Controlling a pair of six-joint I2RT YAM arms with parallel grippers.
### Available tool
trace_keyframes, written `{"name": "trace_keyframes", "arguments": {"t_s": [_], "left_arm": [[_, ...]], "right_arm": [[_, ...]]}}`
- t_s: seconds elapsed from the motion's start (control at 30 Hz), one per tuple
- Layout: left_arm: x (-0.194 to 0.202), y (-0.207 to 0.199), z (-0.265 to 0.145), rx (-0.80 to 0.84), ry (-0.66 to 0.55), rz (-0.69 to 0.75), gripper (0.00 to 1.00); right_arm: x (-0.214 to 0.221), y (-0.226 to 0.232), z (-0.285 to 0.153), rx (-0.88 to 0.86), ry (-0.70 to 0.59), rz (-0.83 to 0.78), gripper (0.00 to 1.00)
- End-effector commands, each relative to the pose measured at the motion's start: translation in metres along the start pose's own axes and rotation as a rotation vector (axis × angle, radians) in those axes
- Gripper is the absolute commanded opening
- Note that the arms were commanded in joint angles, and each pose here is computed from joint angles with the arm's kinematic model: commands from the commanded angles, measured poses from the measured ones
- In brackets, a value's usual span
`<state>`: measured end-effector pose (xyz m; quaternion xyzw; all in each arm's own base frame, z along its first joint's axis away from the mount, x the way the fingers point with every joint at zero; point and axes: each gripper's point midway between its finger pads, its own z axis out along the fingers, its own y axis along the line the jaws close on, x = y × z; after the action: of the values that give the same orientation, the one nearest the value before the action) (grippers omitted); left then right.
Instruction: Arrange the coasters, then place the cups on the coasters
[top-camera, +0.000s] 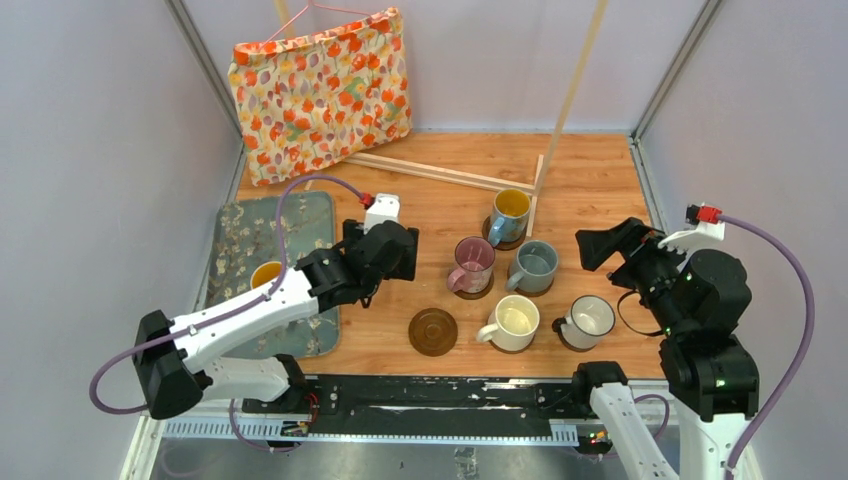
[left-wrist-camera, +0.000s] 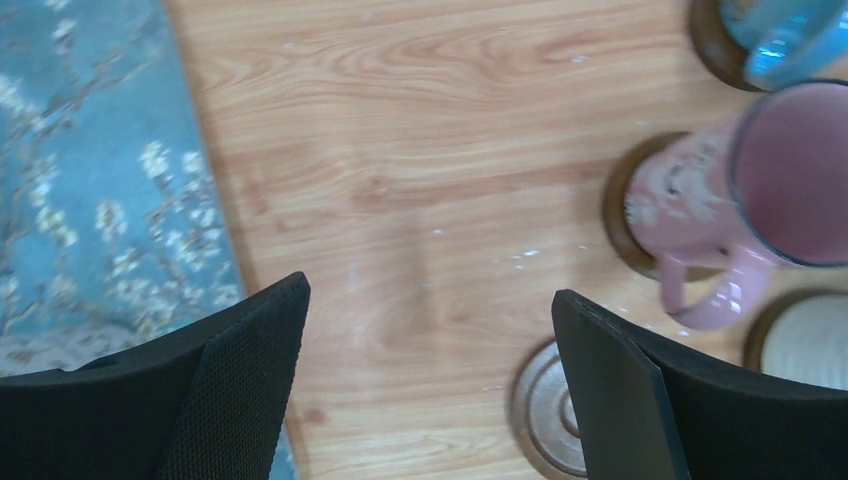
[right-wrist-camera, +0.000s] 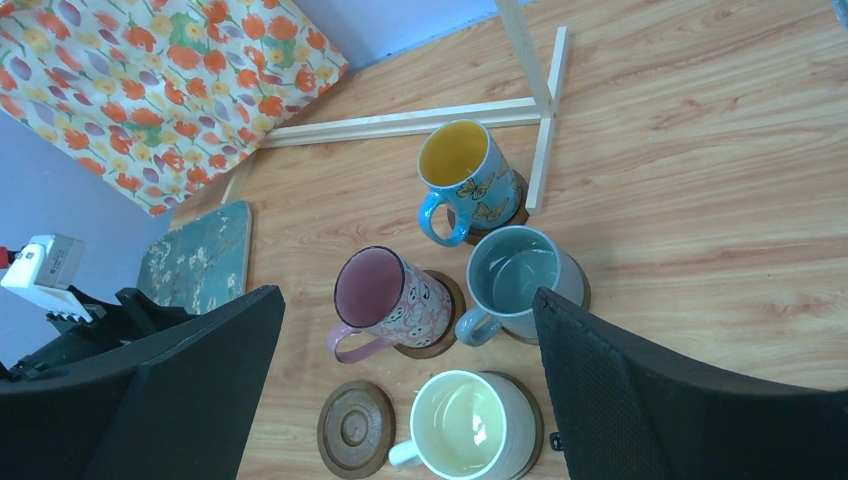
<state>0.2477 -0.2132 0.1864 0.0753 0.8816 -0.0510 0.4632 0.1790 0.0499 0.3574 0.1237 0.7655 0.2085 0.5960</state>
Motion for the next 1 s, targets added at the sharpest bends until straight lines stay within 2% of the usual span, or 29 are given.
{"name": "trace_keyframes", "arguments": {"t_s": [0.0,0.27,0.47,0.77,0.87,0.97], "left_arm": [[0.002,0.054,0.000,-0.204,-0.011,-0.105,0.97],[0.023,0.127,0.000,-0.404,0.017,-0.278,0.98],[0.033,0.156,-0.018,-0.499,0.033,-0.326,0.98],[0.044,0.200,-0.064,-0.631,-0.050,-0.418,0.98],[0.049,0.214,-0.073,-0.680,-0.072,-0.451,0.99],[0.060,0.225,-0.073,-0.722,-0.045,-0.479,1.00]], "right_arm": [[0.005,0.001,0.002,-0.019,0.018,-0.032,1.00],[0.016,-0.001,0.002,-0.026,0.057,-0.058,1.00],[0.023,-0.006,0.001,-0.012,0.086,-0.083,1.00],[0.036,-0.006,0.007,-0.032,0.138,-0.071,1.00],[0.039,-0.006,0.008,-0.033,0.149,-0.070,1.00],[0.040,-0.006,0.008,-0.034,0.152,-0.070,1.00]]}}
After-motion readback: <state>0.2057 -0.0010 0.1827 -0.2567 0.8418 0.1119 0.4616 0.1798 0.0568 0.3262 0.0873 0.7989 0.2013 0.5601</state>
